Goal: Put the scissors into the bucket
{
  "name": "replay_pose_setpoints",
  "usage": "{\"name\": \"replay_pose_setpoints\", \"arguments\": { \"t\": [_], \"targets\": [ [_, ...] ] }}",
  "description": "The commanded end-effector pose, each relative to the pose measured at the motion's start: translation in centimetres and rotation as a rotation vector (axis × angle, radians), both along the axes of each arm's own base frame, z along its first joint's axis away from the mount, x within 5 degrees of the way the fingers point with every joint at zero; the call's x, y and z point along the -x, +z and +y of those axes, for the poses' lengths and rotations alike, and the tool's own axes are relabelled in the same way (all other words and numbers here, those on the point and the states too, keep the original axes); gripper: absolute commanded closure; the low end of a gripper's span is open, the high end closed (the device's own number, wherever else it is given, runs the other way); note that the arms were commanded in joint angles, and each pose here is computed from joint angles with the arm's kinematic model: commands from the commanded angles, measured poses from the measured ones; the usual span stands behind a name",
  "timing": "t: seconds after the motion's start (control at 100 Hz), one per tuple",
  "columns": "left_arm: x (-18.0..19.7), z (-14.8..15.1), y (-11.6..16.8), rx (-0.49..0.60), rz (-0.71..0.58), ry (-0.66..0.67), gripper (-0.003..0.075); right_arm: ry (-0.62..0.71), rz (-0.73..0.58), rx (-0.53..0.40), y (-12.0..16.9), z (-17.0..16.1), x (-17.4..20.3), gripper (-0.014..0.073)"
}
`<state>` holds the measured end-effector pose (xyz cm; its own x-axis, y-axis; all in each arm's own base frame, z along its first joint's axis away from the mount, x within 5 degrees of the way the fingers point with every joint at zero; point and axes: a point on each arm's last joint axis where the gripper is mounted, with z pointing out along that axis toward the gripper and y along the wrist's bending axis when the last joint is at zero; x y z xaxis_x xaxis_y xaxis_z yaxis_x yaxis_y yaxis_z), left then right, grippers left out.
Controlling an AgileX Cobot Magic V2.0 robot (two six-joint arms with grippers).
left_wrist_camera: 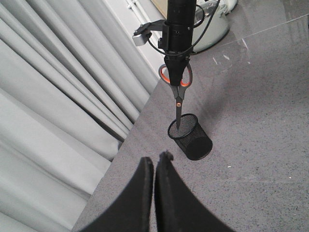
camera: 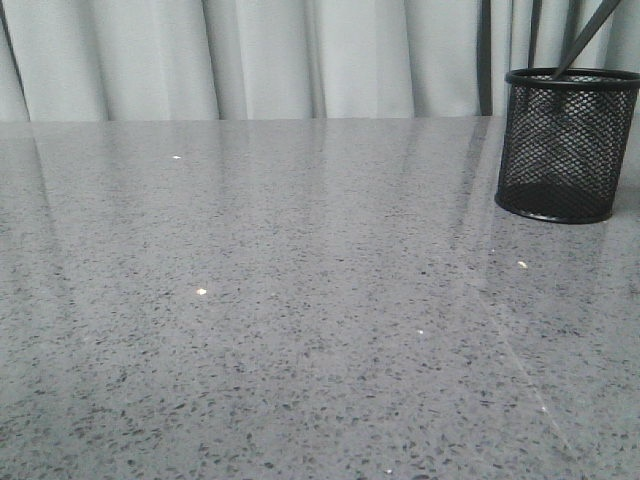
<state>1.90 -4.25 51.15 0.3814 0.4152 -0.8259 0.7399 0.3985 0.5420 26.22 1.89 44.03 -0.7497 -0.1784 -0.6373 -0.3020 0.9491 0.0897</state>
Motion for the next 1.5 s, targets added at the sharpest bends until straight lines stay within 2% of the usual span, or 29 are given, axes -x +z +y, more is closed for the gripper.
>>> {"name": "replay_pose_setpoints", "arguments": {
  "t": [0.0,0.27,0.46,0.51,0.58,0.7,0.77,0.82,0.99,1.04,1.09,1.14,1.19,1.23,1.29,1.39,1.49],
  "targets": [
    [-0.1,-0.2,1.1,0.085,-0.035,-0.004,0.074,0.023,-0.017,-0.01,1.1,0.4,1.2,0.0659],
    [-0.2,-0.2,1.2,0.089,-0.039,-0.001,0.0739,0.028,0.115,-0.007,-2.7,0.6,-3.2,0.0659],
    [-0.1,-0.2,1.1,0.086,-0.03,-0.008,0.0739,0.016,0.131,-0.011,-4.2,0.6,-5.1,0.0643],
    [-0.1,-0.3,1.1,0.087,-0.027,-0.012,0.074,0.014,0.128,-0.011,-4.3,0.6,-5.3,0.0597],
    [-0.1,-0.3,1.1,0.087,-0.025,-0.013,0.074,0.011,0.112,-0.012,-4.2,0.6,-5.4,0.0479],
    [-0.1,-0.3,1.1,0.087,-0.025,-0.013,0.074,0.006,0.072,-0.013,-3.4,0.6,-5.5,0.0204],
    [-0.1,-0.3,1.1,0.087,-0.025,-0.013,0.074,0.004,0.035,-0.013,-2.5,0.6,-5.6,0.011],
    [-0.1,-0.3,1.1,0.087,-0.025,-0.013,0.074,0.003,0.004,-0.013,-1.7,0.6,-5.6,0.009],
    [-0.5,-0.6,0.9,0.113,-0.035,-0.003,0.074,0.006,-0.131,-0.012,2.2,0.6,-4.9,0.0099],
    [-1.0,-0.8,0.8,0.142,-0.026,0.021,0.074,0.01,-0.171,-0.017,3.5,0.6,-4.3,0.0132],
    [-1.6,-0.9,0.4,0.182,-0.003,0.064,0.074,0.021,-0.204,-0.035,4.7,0.8,-3.3,0.0225],
    [-2.1,-0.9,-0.1,0.206,0.006,0.106,0.074,0.032,-0.232,-0.053,5.7,1.0,-2.1,0.0375],
    [-2.4,-0.7,-0.9,0.227,0.0,0.144,0.074,0.04,-0.25,-0.051,6.5,1.0,-0.7,0.057],
    [-2.6,-0.6,-1.7,0.246,-0.005,0.166,0.074,0.052,-0.273,-0.04,7.2,1.0,0.7,0.067],
    [-2.4,-0.2,-3.0,0.289,-0.027,0.178,0.074,0.054,-0.298,-0.038,7.7,1.0,2.8,0.0636],
    [-2.1,0.2,-6.0,0.34,-0.062,0.178,0.074,0.052,-0.381,-0.052,8.1,1.1,7.7,0.064],
    [-1.8,0.5,-9.3,0.358,-0.077,0.175,0.074,0.061,-0.491,-0.068,6.5,1.4,12.4,0.064]
  ]
}}
